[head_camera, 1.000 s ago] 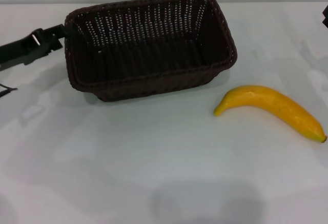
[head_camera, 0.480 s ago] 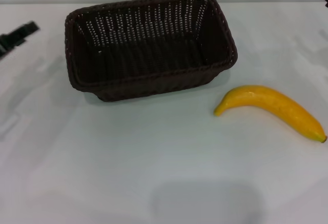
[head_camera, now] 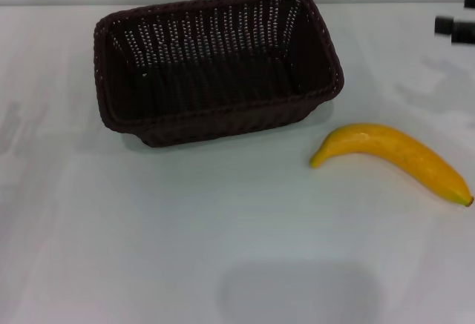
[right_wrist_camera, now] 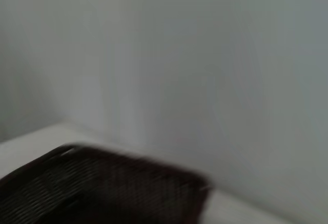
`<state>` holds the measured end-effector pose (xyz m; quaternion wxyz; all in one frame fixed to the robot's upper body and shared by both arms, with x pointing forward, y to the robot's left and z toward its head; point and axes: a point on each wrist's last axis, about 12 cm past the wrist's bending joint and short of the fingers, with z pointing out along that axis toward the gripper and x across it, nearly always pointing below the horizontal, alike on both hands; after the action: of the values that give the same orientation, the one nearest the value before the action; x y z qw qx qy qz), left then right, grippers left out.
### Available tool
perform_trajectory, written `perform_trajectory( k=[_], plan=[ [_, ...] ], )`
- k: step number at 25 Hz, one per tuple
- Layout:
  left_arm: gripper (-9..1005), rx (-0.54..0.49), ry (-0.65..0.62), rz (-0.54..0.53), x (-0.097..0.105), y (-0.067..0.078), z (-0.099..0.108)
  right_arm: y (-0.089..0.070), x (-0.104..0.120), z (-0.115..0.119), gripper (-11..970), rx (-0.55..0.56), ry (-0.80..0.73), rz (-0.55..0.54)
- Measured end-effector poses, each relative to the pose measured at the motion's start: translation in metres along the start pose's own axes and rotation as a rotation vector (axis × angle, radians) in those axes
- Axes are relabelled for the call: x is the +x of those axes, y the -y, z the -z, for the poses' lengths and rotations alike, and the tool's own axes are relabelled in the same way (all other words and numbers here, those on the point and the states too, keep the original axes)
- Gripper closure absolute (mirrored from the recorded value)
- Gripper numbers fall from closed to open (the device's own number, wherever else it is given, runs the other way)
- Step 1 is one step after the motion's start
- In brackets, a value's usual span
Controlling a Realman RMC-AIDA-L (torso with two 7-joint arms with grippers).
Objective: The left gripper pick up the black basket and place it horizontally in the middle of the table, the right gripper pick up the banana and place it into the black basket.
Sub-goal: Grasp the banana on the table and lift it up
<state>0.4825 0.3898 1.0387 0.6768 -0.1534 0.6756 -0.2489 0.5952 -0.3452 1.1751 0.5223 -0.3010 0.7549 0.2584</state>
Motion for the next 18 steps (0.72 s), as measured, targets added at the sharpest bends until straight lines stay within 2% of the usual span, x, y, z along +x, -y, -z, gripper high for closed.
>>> perform_trajectory(
  k=[3, 6, 9, 13, 18],
  plan=[
    [293, -0.032, 0.009, -0.058, 0.008, -0.001, 0.006, -0.014, -0.012, 0.002, 91, -0.096, -0.104, 0.034],
    [291, -0.049, 0.009, -0.098, 0.016, 0.000, 0.008, -0.033, -0.020, -0.003, 91, -0.138, -0.244, 0.068],
    [264, -0.055, 0.004, -0.123, 0.018, 0.000, 0.008, -0.054, -0.026, -0.012, 91, -0.095, -0.369, 0.105],
    [228, -0.056, -0.004, -0.121, 0.023, 0.002, 0.007, -0.070, -0.025, -0.026, 91, -0.041, -0.491, 0.135],
    [182, -0.075, 0.019, -0.092, 0.024, 0.002, 0.006, -0.081, -0.022, -0.049, 91, -0.044, -0.574, 0.130]
  ],
)
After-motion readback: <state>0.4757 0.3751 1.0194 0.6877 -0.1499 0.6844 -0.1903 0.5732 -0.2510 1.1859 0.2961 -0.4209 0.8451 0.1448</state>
